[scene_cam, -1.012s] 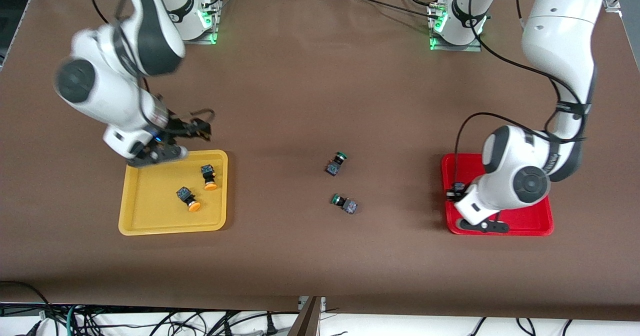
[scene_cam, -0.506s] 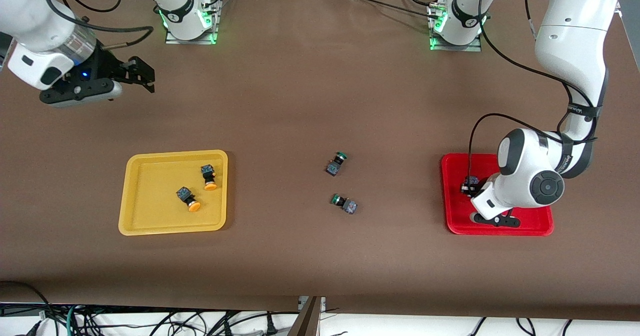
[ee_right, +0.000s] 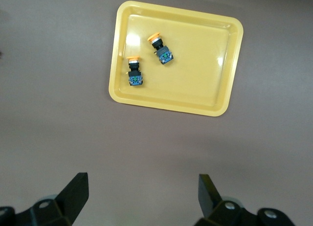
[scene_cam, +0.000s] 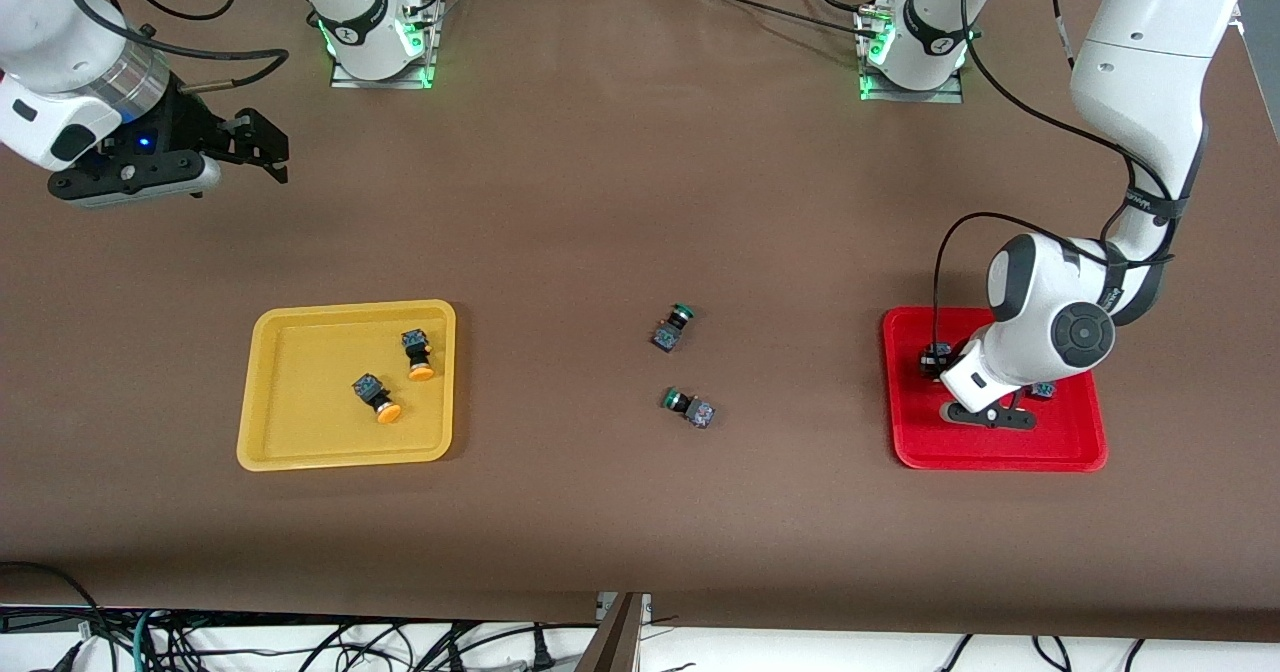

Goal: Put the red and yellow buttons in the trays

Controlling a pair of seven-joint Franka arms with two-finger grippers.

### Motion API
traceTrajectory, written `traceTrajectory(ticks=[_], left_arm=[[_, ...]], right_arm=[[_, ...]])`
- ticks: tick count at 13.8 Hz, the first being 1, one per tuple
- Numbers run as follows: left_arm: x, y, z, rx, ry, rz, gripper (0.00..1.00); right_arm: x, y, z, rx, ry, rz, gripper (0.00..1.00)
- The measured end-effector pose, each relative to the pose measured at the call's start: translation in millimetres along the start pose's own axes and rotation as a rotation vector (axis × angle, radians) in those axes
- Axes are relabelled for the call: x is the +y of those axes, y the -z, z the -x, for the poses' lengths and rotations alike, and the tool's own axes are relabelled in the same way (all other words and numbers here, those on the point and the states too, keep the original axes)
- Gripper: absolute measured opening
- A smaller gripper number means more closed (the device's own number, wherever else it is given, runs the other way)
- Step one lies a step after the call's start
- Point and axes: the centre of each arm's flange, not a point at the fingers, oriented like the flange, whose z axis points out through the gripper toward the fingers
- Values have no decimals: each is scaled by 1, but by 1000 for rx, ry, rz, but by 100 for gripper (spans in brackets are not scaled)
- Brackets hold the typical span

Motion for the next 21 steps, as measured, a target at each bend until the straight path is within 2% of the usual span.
traceTrajectory(ticks=[2, 5, 6, 8, 10, 12, 17, 21], left_arm=[[4, 32, -5, 50, -11, -7, 65], [37, 121, -4, 136, -59, -29, 96], [44, 154, 0, 175, -67, -39, 100], [44, 211, 15, 200, -63, -60, 100], [41, 261, 37, 164, -41, -61, 100], [34, 301, 61, 104, 32, 9, 100], [14, 359, 98, -18, 99, 33, 100], [3, 378, 108, -36, 131, 32, 100]], right_arm=[[0, 5, -12, 17, 3, -1, 100], [0, 14, -29, 42, 5, -3, 100], [1, 15, -31, 46, 4, -3, 100], [1, 17, -33, 49, 5, -3, 100], [-1, 18, -33, 53, 11, 0, 100], [-2, 17, -34, 52, 14, 5, 100], [-2, 12, -39, 47, 13, 3, 100], [-2, 8, -42, 42, 13, 3, 100]])
